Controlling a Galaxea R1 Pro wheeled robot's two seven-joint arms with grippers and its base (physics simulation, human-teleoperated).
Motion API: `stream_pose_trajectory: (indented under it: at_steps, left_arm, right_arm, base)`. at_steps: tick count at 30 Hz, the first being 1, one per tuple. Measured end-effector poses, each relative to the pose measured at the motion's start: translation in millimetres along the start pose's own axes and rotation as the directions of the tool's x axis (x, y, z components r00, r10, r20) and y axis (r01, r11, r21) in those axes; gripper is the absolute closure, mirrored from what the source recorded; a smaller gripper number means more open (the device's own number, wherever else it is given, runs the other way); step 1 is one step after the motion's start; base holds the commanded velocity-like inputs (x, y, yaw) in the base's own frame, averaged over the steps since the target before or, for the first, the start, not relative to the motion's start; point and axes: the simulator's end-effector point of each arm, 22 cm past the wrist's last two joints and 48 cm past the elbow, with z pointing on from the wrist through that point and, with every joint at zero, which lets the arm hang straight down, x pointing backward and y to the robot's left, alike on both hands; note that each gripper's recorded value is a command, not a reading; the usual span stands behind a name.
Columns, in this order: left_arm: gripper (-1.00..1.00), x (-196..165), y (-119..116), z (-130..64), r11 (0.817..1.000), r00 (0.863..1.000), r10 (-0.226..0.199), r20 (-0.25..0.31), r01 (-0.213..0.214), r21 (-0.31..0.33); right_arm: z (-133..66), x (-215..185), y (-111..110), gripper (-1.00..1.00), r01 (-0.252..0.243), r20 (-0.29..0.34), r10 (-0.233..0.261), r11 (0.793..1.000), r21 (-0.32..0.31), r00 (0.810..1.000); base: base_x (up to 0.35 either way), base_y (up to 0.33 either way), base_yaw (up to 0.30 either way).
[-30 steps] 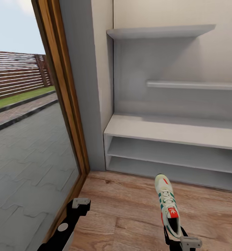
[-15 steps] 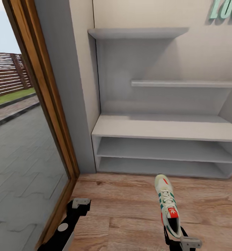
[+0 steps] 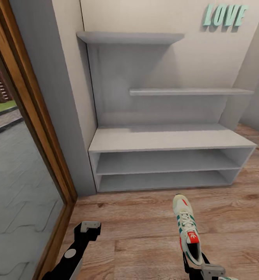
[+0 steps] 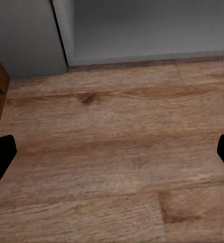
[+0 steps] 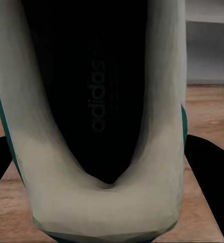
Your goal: Pick up the two gym shoes and the two sandals from the corridor floor and place them onto the hallstand (shoe rack) in the corridor, making sure they are on the rack and not on the floor. Arrange them so the two gym shoes are next to each other and the two sandals are next to each other.
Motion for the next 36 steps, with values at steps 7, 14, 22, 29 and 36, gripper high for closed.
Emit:
stream_pose_trajectory:
  at_steps: [7, 14, 22, 29, 36]
  left_arm:
    - [-1.0, -0.4, 0.1, 0.0, 1.0, 1.0, -0.001, 0.001, 0.001, 0.0]
    - [-1.0, -0.4, 0.0, 0.0, 1.0, 1.0, -0.001, 0.001, 0.001, 0.0]
    - [-1.0, -0.4, 0.0, 0.0, 1.0, 1.0, -0.001, 0.001, 0.001, 0.0]
    - [-1.0, -0.4, 0.0, 0.0, 1.0, 1.0, -0.001, 0.001, 0.001, 0.0]
    - [-1.0, -0.4, 0.0, 0.0, 1.0, 1.0, 0.0, 0.001, 0.0, 0.0]
  right_arm:
    - [0.0, -0.1, -0.1, 1.0, 0.0, 0.0, 0.0, 1.0, 0.0, 1.0]
    - [0.0, -0.1, 0.0, 1.0, 0.0, 0.0, 0.0, 1.0, 0.0, 1.0]
    - [0.0, -0.1, 0.0, 1.0, 0.0, 0.0, 0.0, 1.0, 0.0, 1.0]
    - [0.0, -0.1, 0.0, 1.0, 0.0, 0.0, 0.0, 1.0, 0.0, 1.0]
    - [0.0, -0.1, 0.0, 1.0, 0.0, 0.0, 0.0, 1.0, 0.0, 1.0]
  base:
    - [0.032, 0.146, -0.266]
    - [0.003, 0.013, -0.266]
    - [0.0, 0.001, -0.266]
    - [0.0, 0.0, -0.266]
    - [0.0, 0.0, -0.266]
